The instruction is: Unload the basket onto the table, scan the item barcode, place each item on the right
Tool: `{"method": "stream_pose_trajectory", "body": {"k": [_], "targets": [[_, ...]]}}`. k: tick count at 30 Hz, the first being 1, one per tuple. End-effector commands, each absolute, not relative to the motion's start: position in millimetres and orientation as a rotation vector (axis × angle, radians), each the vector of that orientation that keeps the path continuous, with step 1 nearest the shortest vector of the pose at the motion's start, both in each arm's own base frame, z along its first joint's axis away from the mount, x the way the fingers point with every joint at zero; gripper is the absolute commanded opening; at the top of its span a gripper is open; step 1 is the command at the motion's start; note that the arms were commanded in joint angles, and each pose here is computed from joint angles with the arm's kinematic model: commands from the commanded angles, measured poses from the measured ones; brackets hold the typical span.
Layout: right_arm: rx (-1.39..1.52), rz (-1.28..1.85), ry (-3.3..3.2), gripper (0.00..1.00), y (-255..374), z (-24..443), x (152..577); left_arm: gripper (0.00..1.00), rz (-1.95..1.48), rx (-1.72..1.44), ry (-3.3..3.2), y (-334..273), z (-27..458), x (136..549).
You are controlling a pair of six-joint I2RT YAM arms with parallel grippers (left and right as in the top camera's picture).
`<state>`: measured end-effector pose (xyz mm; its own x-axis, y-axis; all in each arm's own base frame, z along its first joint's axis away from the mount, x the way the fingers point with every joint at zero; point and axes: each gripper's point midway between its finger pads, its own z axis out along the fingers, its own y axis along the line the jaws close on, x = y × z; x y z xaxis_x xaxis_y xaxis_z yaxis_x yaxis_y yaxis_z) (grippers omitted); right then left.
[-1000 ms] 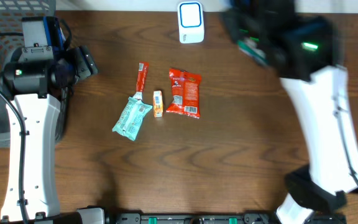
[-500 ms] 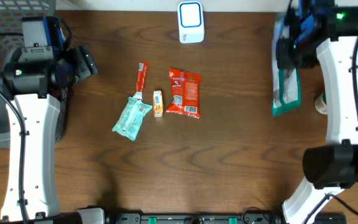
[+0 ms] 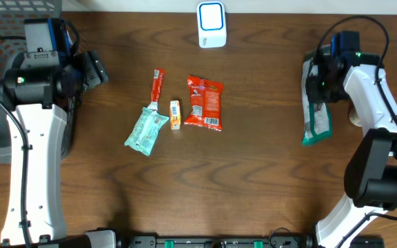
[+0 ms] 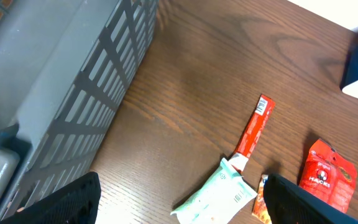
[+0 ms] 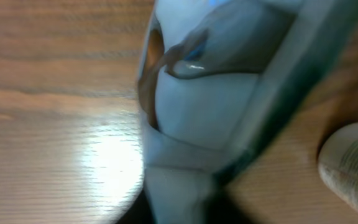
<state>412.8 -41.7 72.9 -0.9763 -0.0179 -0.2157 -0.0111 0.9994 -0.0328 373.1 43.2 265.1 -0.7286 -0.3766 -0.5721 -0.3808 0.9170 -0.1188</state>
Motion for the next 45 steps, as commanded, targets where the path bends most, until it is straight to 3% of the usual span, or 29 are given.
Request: {"method": "stream_pose_trajectory", "body": {"k": [1, 5, 13, 16, 23, 27, 45], "targets": [[-0.024, -0.119, 2.929, 0.46, -57, 70, 409, 0.84, 0.034, -0.541, 2.462, 47, 264, 373], [-0.006, -0.238, 2.922, 0.72, -73, 74, 410, 0.84, 0.034, -0.541, 2.462, 47, 264, 373], [0.017, -0.259, 2.878, 0.83, -74, 118, 424, 0.84, 0.034, -0.542, 2.462, 47, 264, 373], [0.065, -0.180, 2.840, 0.84, -59, 141, 434, 0.84, 0.034, -0.542, 2.462, 47, 264, 373], [-0.132, 0.522, 2.763, 0.85, 53, 162, 438, 0.84, 0.034, -0.542, 2.462, 47, 264, 373], [-0.201, 0.747, 2.741, 0.81, 102, 162, 428, 0.84, 0.034, -0.542, 2.462, 47, 264, 373], [-0.207, 0.629, 2.660, 0.78, 243, 60, 407, 0.84, 0.034, -0.542, 2.462, 47, 264, 373]]}}
